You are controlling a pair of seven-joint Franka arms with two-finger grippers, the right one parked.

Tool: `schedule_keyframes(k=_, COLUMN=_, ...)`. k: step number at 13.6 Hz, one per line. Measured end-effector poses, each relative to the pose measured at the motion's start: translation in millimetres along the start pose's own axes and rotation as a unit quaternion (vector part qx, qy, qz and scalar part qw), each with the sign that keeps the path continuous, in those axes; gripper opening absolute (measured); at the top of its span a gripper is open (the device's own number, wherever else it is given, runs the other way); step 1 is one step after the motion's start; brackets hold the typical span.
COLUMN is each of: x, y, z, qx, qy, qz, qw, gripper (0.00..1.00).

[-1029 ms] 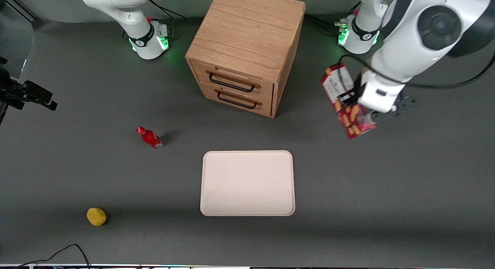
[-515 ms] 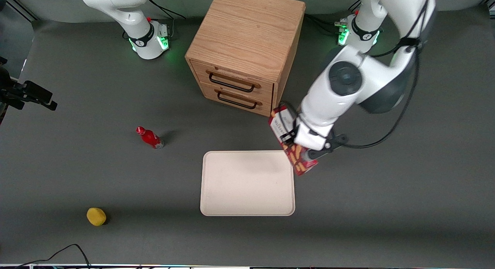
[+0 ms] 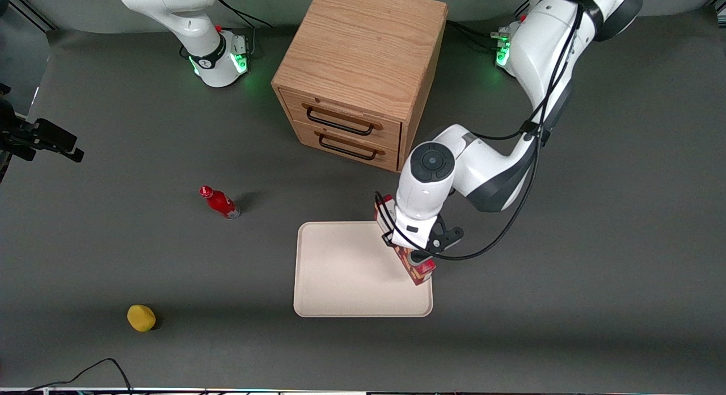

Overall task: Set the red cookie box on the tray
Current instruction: 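Lift the cookie box and carry it toward the cream tray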

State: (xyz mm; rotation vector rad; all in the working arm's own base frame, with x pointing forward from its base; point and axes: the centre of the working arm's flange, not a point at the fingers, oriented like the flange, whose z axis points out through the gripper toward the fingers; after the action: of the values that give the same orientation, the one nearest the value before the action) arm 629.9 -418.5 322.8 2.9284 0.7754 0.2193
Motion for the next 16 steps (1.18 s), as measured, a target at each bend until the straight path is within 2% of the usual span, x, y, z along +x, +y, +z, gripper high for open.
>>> schedule_keyframes(k=2, x=9, y=-4, z=28, qx=-0.003, qy=0.02, qz=0.01, qw=0.9997, gripper=0.26)
schedule_keyframes(k=7, x=-7, y=-6, z=76, qx=0.011, qy=0.032, qz=0.046, qw=0.9983, gripper=0.26)
schedule_keyframes(k=11, x=-16, y=-1, z=79, qx=0.009, qy=0.036, qz=0.058, qw=0.9976, gripper=0.3)
schedule_keyframes(k=14, x=-17, y=-1, z=82, qx=0.006, qy=0.035, qz=0.058, qw=0.9976, gripper=0.57)
schedule_keyframes(k=15, x=-17, y=-1, z=82, qx=0.003, qy=0.036, qz=0.059, qw=0.9976, gripper=0.57)
schedule_keyframes(k=16, x=-16, y=0, z=81, qx=0.0, qy=0.037, qz=0.059, qw=0.9976, gripper=0.65)
